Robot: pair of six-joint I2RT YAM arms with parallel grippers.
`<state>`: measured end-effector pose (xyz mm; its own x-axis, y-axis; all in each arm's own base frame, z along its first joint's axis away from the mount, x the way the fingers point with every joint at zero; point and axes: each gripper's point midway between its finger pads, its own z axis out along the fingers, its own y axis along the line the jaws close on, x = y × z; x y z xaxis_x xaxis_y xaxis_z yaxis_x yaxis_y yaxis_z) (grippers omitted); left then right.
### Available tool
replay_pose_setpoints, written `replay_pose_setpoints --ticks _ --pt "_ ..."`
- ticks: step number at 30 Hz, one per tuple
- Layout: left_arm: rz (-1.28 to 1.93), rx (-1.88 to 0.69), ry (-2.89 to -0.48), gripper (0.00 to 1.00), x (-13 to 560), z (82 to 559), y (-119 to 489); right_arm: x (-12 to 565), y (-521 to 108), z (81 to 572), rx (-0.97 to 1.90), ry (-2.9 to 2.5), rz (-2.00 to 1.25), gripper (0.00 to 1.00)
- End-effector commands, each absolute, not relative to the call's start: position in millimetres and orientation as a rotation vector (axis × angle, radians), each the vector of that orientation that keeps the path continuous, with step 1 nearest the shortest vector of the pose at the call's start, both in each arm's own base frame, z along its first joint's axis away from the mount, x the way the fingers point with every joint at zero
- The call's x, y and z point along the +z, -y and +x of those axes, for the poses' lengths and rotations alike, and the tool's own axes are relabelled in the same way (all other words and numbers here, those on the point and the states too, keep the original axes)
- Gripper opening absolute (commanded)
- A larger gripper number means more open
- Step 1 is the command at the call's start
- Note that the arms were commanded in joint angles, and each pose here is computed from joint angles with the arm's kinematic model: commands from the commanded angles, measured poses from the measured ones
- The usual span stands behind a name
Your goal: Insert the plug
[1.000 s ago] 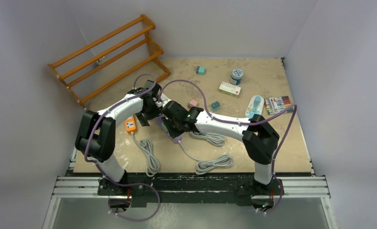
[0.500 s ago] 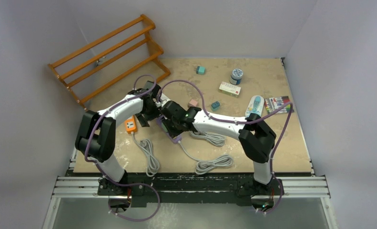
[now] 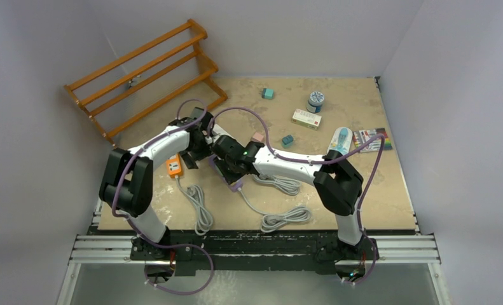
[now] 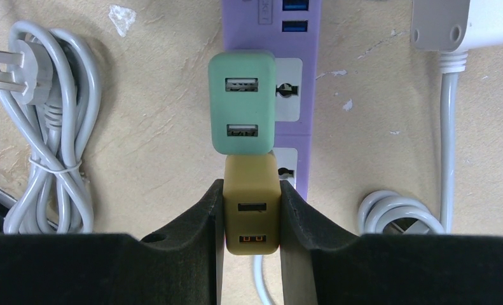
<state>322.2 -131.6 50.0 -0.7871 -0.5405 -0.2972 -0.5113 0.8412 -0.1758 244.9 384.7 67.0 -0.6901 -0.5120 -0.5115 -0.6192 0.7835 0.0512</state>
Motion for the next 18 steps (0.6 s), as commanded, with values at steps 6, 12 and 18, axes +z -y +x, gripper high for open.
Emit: replay_pose_setpoints --ticks 6,12,18 --pt "-0.976 -0.209 -2.324 0.92 158 358 86 51 -356 238 0.138 -2.571 -0.859 0.00" --pt "-1.092 -0.200 -2.186 0.92 184 352 64 30 -347 241 0.050 -2.587 -0.851 0.00" --pt "-1.118 -0.164 -2.167 0.92 182 343 55 6 -331 230 -0.016 -2.645 -0.897 0.00"
